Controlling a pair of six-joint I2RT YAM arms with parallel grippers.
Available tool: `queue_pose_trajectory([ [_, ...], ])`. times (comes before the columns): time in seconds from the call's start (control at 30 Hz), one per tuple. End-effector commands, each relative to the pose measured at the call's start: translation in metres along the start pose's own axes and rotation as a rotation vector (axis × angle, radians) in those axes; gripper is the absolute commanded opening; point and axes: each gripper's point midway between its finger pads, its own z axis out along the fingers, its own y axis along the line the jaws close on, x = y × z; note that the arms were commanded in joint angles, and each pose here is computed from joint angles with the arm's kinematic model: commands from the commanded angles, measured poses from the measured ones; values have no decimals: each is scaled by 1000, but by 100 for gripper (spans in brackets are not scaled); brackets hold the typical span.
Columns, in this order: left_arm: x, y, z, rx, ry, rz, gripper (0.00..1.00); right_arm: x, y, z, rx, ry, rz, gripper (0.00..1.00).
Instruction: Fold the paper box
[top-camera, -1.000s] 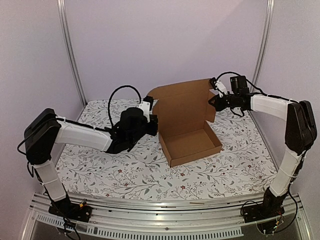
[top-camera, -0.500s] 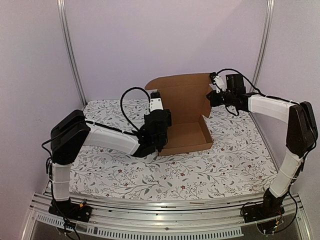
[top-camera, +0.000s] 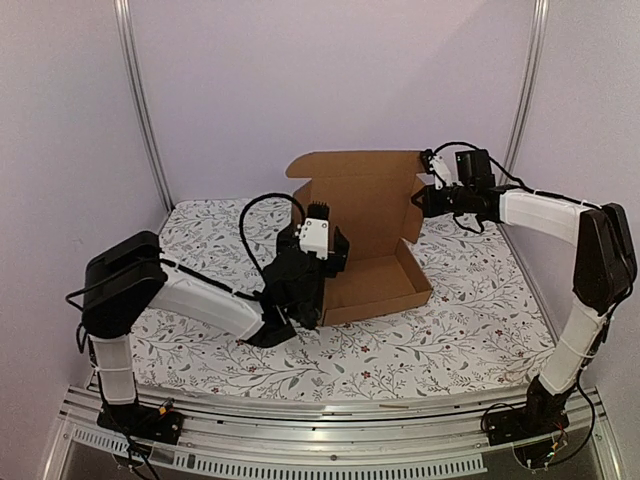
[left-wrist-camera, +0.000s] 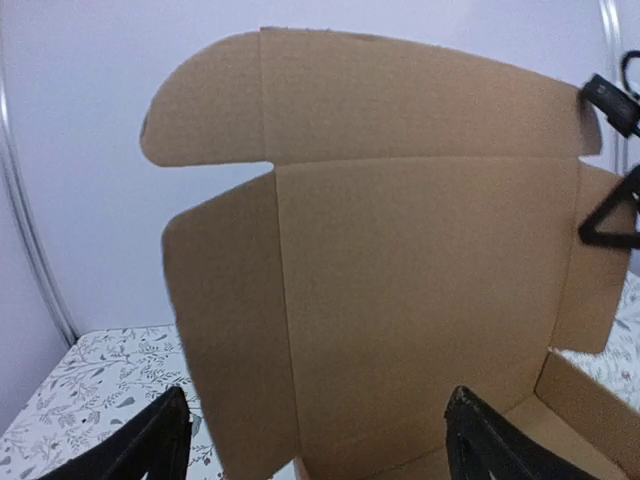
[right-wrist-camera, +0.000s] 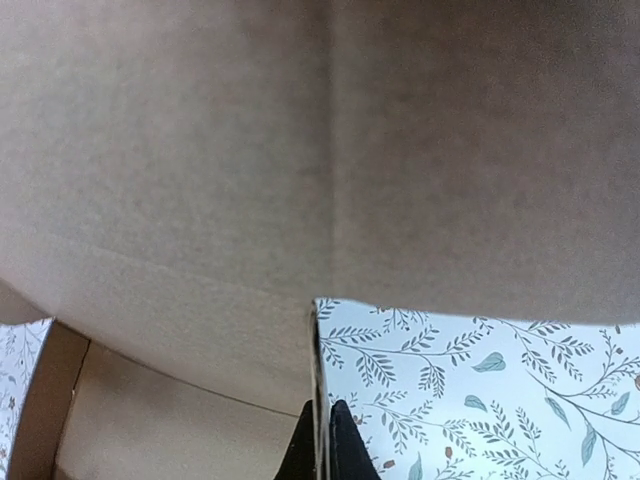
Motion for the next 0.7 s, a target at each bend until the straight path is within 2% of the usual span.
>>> queue_pose_trajectory([
  [0.0, -38, 18, -72, 406, -51, 49, 94, -10, -8, -25, -175, -8, -18, 1],
  [0.07, -33, 39, -95, 603, 58, -56, 97, -2, -7, -29, -251, 19, -50, 2],
  [0.13, -38, 73, -110, 698, 101, -134, 99, 11, -6, -30, -289, 61, -84, 2],
  [0.27, -27, 126, -104, 637, 133, -104, 100, 23, 3, -38, -366, 72, -162, 2],
  [0.4, -14, 141, -81, 592, 201, -96, 99, 24, 21, -53, -473, 74, -194, 2],
  [0.47, 1, 143, -60, 567, 269, -83, 92, 27, 33, -62, -543, 79, -199, 2],
  [0.57, 16, 157, -24, 518, 343, -165, 82, 29, 46, -78, -623, 82, -240, 3],
  [0.67, 14, 167, -4, 481, 327, -209, 81, 32, 59, -96, -693, 106, -283, 3],
])
